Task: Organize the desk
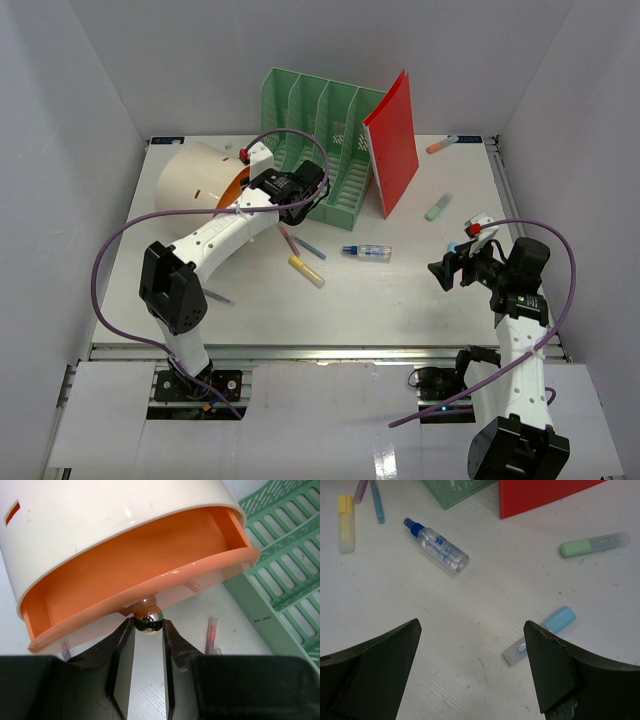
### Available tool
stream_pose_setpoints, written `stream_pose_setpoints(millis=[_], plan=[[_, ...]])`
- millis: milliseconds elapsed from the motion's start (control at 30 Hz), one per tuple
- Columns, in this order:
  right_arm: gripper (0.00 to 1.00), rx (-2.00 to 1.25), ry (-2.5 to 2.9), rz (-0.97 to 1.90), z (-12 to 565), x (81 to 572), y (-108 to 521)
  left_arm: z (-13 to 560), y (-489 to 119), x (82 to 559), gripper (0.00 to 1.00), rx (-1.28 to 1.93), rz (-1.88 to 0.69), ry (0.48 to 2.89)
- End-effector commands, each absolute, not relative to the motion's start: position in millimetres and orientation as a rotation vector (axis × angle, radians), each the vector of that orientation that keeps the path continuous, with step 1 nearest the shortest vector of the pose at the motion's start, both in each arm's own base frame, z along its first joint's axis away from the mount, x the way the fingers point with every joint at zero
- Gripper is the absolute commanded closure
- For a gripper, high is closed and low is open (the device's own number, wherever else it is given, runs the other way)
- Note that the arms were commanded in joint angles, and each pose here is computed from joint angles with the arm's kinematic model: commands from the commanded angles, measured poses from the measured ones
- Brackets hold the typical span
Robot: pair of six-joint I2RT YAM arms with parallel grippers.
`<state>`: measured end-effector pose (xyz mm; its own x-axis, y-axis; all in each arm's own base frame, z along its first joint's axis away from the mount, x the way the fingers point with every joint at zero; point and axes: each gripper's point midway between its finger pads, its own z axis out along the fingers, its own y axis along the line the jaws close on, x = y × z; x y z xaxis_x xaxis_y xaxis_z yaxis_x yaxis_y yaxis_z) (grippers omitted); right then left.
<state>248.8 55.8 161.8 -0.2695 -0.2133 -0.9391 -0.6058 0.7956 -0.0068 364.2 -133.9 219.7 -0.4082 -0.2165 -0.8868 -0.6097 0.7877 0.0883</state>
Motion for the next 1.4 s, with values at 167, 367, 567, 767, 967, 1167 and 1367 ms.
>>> stream_pose_setpoints(millis=[167, 367, 567, 767, 967, 1167, 1367], plan=[[0.10, -0.635, 1.793, 0.398, 177.2, 255.3, 54.0, 240.5, -152.3, 350.7, 0.90, -0.632, 0.322, 2.038], [0.10, -0.636, 1.792, 0.397, 177.4, 255.2, 54.0, 269.7, -151.6, 355.5, 0.90, -0.615, 0.270, 1.986], [0.10, -0.637, 1.791, 0.394, 177.7, 255.2, 53.8, 272.8, -154.0, 355.3, 0.91, -0.600, 0.253, 1.997], [0.10, -0.637, 1.791, 0.395, 177.7, 255.2, 53.9, 264.5, -158.6, 352.9, 0.92, -0.600, 0.214, 2.023], [0.10, -0.634, 1.793, 0.393, 177.3, 255.5, 53.3, 254.2, -159.1, 351.3, 0.82, -0.594, 0.223, 2.042], [0.10, -0.633, 1.792, 0.393, 177.5, 255.1, 53.4, 256.2, -156.4, 350.0, 0.67, -0.601, 0.226, 2.032], [0.10, -0.635, 1.791, 0.394, 178.0, 255.1, 53.6, 269.9, -168.9, 352.6, 0.47, -0.535, 0.135, 2.052]])
